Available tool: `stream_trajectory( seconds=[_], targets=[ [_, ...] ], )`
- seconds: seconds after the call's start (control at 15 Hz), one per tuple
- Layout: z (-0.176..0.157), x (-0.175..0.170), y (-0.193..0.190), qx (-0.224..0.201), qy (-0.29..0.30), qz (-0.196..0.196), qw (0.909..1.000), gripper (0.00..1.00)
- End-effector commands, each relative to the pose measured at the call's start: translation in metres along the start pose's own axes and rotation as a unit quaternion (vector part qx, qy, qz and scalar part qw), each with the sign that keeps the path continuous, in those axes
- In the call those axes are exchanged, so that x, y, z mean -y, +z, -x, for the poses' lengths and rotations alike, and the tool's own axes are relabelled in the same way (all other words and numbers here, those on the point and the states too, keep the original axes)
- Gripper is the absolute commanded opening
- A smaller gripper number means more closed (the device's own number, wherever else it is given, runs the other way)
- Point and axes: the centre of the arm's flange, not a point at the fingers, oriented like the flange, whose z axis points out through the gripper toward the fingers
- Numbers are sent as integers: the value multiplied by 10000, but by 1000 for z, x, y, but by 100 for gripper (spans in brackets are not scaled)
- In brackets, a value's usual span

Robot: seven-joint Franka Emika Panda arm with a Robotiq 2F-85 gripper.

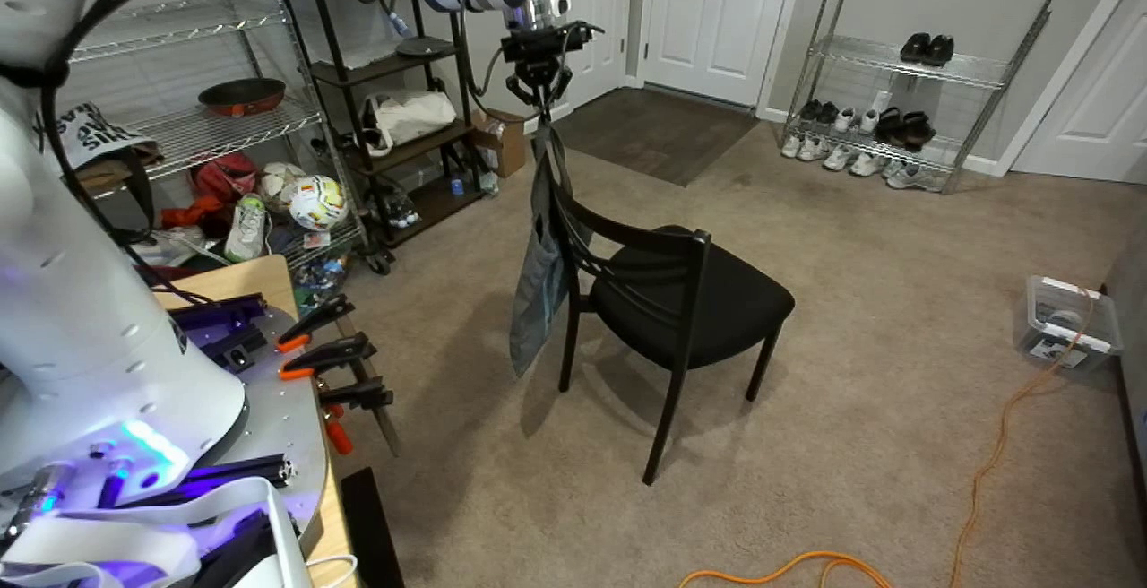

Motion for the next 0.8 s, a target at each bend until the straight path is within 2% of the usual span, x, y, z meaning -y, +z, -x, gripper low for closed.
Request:
stream_trajectory(
  seconds=[0.0, 0.33, 0.73],
  targets=[
    [-31, 25, -15, 14, -610, -79, 9981, 2],
    [-45, 49, -23, -71, -876, -133, 9960, 2],
    [-7, 91, -18, 26, -1188, -289, 9925, 2]
  ],
)
